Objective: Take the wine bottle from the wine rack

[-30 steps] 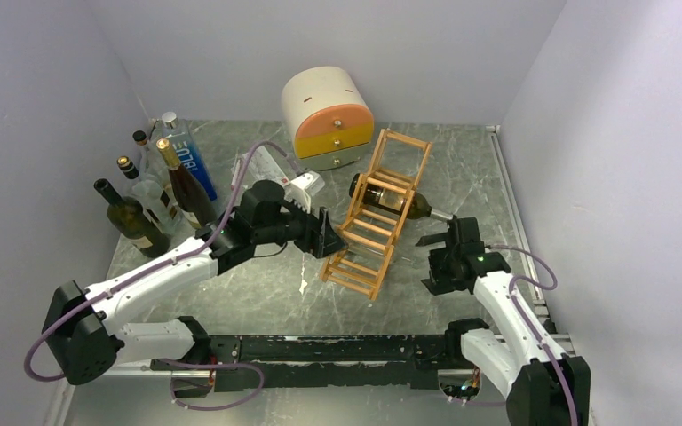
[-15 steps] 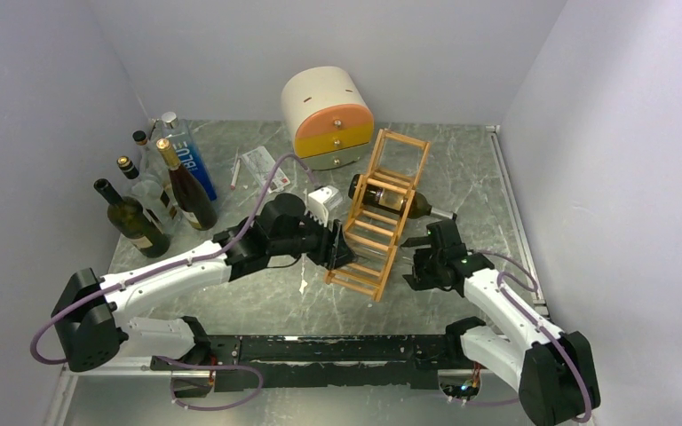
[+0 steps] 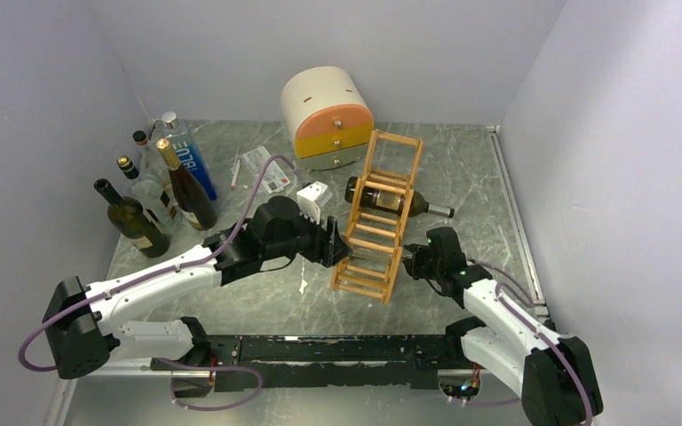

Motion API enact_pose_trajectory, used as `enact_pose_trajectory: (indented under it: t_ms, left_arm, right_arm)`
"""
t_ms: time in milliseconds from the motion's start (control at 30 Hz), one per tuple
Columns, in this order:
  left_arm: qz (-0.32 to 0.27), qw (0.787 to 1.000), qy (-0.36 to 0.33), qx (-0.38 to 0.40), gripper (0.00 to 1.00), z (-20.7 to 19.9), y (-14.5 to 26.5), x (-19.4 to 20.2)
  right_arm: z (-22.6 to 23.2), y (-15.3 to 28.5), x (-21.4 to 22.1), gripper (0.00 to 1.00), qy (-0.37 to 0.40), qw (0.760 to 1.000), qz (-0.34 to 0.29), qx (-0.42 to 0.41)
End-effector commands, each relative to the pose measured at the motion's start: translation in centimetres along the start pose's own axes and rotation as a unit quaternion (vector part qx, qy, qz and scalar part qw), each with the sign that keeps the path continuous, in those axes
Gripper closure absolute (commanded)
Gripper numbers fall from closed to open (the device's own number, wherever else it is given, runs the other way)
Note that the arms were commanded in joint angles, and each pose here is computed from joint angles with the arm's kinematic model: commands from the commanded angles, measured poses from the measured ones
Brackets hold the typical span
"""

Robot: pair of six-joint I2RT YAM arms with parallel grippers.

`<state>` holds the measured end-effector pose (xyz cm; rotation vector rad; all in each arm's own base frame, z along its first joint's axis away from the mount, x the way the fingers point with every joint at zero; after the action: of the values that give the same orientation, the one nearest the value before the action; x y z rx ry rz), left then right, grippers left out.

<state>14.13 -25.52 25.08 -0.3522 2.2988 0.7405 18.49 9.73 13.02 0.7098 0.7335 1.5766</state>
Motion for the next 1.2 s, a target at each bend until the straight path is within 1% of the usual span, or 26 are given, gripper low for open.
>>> enact_pose_trajectory:
  t_ms: [0, 133, 367, 433, 533, 633, 800, 933, 1067, 1167]
  left_arm:
    - [-0.031, 0.998, 0.005, -0.05, 0.33, 0.4, 0.0, -0.6]
    - [-0.031, 0.997, 0.016, -0.067, 0.41, 1.2, -0.5, 0.1]
    - [-0.032, 0.996, 0.023, -0.086, 0.56, 1.9, -1.0, 0.6]
    - [-0.03, 0.995, 0.023, -0.092, 0.58, 1.9, -1.1, 0.6]
    - [-0.032, 0.995, 0.024, -0.095, 0.61, 1.8, -1.1, 0.4]
    - [-0.034, 0.994, 0.026, -0.097, 0.65, 1.8, -1.1, 0.3]
    - [-0.042, 0.993, 0.032, -0.103, 0.69, 1.9, -1.0, 0.3]
    - [-0.044, 0.993, 0.034, -0.107, 0.7, 2.0, -1.0, 0.3]
    - [-0.039, 0.992, 0.034, -0.115, 0.71, 2.1, -0.9, 0.3]
    - [-0.04, 0.992, 0.035, -0.112, 0.7, 1.9, -0.9, 0.2]
  right_arm:
    - [-1.8, -0.1, -0.8, 0.87, -0.01, 0.999, -0.029, 0.012]
    - [-2.3, 0.6, -1.5, 0.91, -0.014, 0.998, -0.056, 0.011]
    - [-3.7, 1.0, -2.5, 0.98, -0.03, 0.996, -0.082, -0.002]
    - [-3.8, 1.3, -3.1, 1.0, -0.026, 0.994, -0.107, -0.008]
    - [-3.7, 2.4, -4.0, 1.0, -0.007, 0.988, -0.155, -0.013]
    - [-4.0, 3.6, -5.0, 1.0, -0.014, 0.979, -0.203, -0.007]
    - [-4.2, 5.8, -6.2, 1.0, -0.031, 0.966, -0.251, -0.049]
    - [-5.0, 7.4, -7.3, 1.0, -0.035, 0.953, -0.296, -0.047]
    - [-4.6, 9.8, -8.2, 1.0, -0.003, 0.936, -0.342, -0.078]
    - [-3.3, 12.4, -8.8, 1.0, 0.038, 0.916, -0.384, -0.109]
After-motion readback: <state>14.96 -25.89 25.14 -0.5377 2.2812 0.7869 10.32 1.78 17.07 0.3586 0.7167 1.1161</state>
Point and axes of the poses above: each gripper's point midway between its finger pads, its own y axis back along the fingers, its own z axis along the line the jaws close on, x = y × z, the point moved 10 cm from there along y, back along the fingers, and after that the axes turned 10 degrees about y, right-handed, at the moved point
